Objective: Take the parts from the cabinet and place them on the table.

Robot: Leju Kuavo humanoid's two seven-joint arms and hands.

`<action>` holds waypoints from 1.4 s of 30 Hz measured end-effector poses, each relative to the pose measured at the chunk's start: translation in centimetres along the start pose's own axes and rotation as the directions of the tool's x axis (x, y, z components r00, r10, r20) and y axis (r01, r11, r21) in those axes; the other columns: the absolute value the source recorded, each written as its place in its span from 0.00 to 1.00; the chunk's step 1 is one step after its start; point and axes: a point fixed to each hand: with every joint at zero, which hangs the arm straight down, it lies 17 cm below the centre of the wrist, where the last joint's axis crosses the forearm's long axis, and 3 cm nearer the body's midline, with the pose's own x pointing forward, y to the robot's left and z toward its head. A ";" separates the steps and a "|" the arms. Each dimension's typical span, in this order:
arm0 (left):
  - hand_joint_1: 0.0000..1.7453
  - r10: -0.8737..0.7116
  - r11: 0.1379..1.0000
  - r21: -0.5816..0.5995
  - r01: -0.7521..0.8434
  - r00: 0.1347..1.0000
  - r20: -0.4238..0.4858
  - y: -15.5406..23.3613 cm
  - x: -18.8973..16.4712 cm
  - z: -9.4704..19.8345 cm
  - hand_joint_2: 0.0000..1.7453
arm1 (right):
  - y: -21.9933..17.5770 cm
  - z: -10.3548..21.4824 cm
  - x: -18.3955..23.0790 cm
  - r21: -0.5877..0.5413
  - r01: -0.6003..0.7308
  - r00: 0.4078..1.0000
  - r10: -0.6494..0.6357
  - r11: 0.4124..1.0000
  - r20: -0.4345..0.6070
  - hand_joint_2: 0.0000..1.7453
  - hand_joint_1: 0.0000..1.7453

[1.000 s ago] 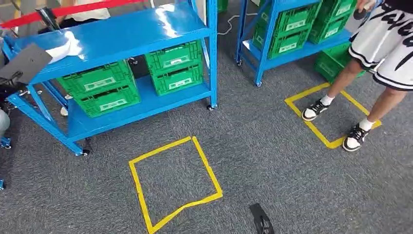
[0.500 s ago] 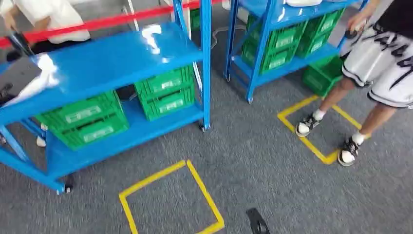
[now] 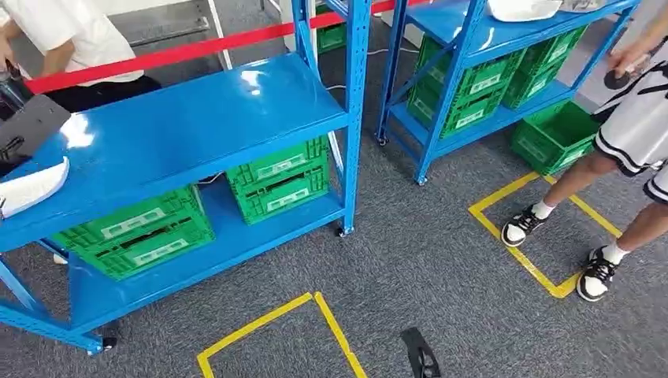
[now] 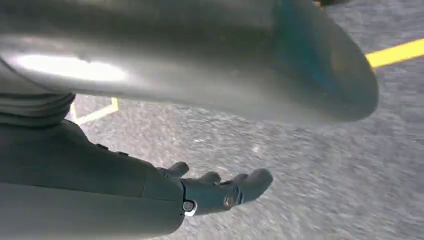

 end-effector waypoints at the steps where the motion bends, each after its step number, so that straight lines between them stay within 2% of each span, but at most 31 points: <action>1: 0.00 0.002 1.000 -0.006 -0.002 1.000 -0.007 -0.3 -0.3 0.1 0.00 | -0.1 0.0 0.1 -0.001 -0.001 1.000 0.001 1.000 0.000 0.00 0.00; 3: 0.00 0.008 1.000 -0.021 -0.009 1.000 -0.020 -1.4 -1.1 0.5 0.00 | -0.1 0.0 0.3 -0.001 -0.001 1.000 0.001 1.000 0.002 0.00 0.00; 10: 0.00 0.032 0.999 -0.006 -0.033 0.998 -0.050 -0.7 -3.1 0.7 0.00 | -0.1 0.0 0.5 -0.002 -0.008 1.000 0.008 1.000 0.005 0.00 0.00; 16: 0.00 0.032 0.999 0.025 -0.031 0.999 -0.035 0.8 -2.3 0.2 0.00 | -0.1 0.1 0.7 -0.003 -0.010 1.000 0.010 1.000 0.009 0.00 0.00; 27: 0.00 0.039 0.999 0.010 -0.039 0.998 -0.049 -0.1 -2.7 0.5 0.00 | -0.1 0.1 0.7 -0.003 -0.014 1.000 0.014 1.000 0.006 0.00 0.00; 34: 0.00 -0.088 0.983 -0.174 0.056 0.978 -0.187 -3.8 -6.0 1.9 0.00 | 0.0 0.1 0.7 -0.001 -0.026 1.000 0.026 1.000 0.000 0.00 0.00; 42: 0.00 -0.165 0.973 -0.199 0.115 0.953 -0.255 -4.6 -9.1 3.0 0.00 | -0.2 0.1 0.8 -0.004 -0.028 1.000 0.028 1.000 0.002 0.00 0.00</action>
